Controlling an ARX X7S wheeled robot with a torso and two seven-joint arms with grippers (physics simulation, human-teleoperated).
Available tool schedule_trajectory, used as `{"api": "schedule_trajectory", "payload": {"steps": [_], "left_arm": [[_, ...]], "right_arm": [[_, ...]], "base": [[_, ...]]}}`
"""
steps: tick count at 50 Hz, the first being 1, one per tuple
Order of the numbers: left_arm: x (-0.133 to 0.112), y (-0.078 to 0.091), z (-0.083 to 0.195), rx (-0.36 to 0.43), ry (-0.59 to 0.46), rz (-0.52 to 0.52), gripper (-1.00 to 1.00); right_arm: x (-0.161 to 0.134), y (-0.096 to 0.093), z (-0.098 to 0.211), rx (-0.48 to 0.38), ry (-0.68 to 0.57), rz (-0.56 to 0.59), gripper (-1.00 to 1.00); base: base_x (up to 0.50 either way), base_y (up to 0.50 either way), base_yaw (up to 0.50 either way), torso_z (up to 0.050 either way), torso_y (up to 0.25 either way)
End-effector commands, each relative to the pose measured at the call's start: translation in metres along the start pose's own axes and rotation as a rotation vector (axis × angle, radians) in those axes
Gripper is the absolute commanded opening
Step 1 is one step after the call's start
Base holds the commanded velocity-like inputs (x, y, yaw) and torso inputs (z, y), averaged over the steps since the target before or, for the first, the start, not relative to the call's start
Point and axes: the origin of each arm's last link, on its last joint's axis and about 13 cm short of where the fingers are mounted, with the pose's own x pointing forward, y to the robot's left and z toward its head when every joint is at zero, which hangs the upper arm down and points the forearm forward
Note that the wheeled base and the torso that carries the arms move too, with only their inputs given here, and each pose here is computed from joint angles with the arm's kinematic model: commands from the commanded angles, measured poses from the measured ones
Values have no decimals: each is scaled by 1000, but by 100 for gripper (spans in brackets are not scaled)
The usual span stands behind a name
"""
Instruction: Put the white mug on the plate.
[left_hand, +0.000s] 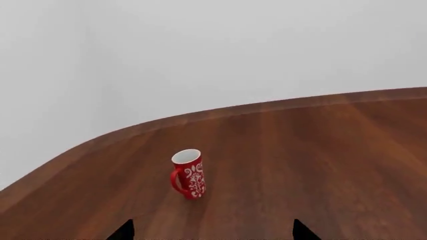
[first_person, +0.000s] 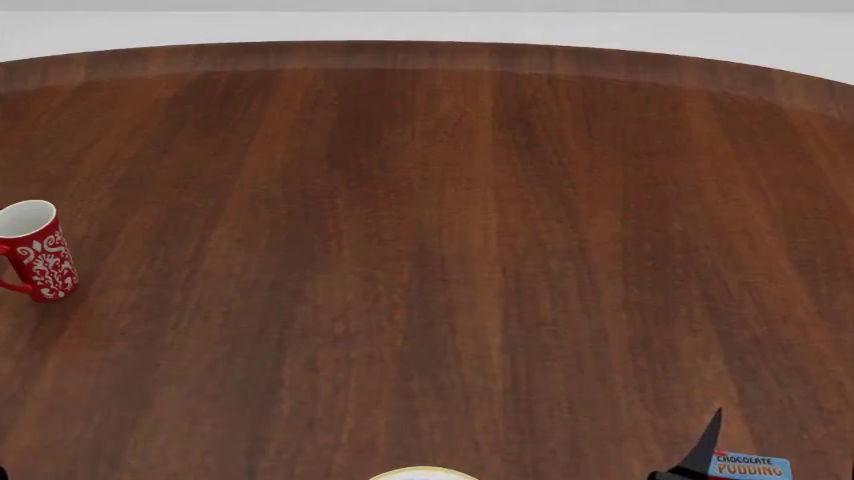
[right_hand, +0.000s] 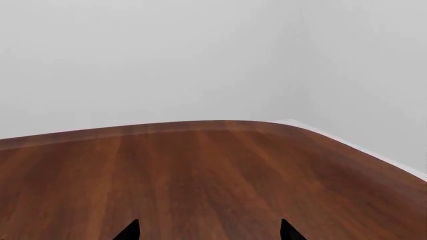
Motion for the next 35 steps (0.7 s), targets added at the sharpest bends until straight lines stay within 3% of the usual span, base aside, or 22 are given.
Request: {"api": "schedule_trajectory", "payload": {"steps": [1,14,35], "left_arm": [[-3,3,-4,9,-3,2,100],[-5,1,-2,1,-12,-5,100],[-31,9,3,26,-43,10,100]], "right_arm": [[0,0,0,-4,1,-1,100],[-3,-1,2,-5,-3,-4,100],[-26,-7,10,-24,-18,-10,100]], "base": [[0,0,0,0,0],[0,0,0,0,0],[0,0,0,0,0]]}}
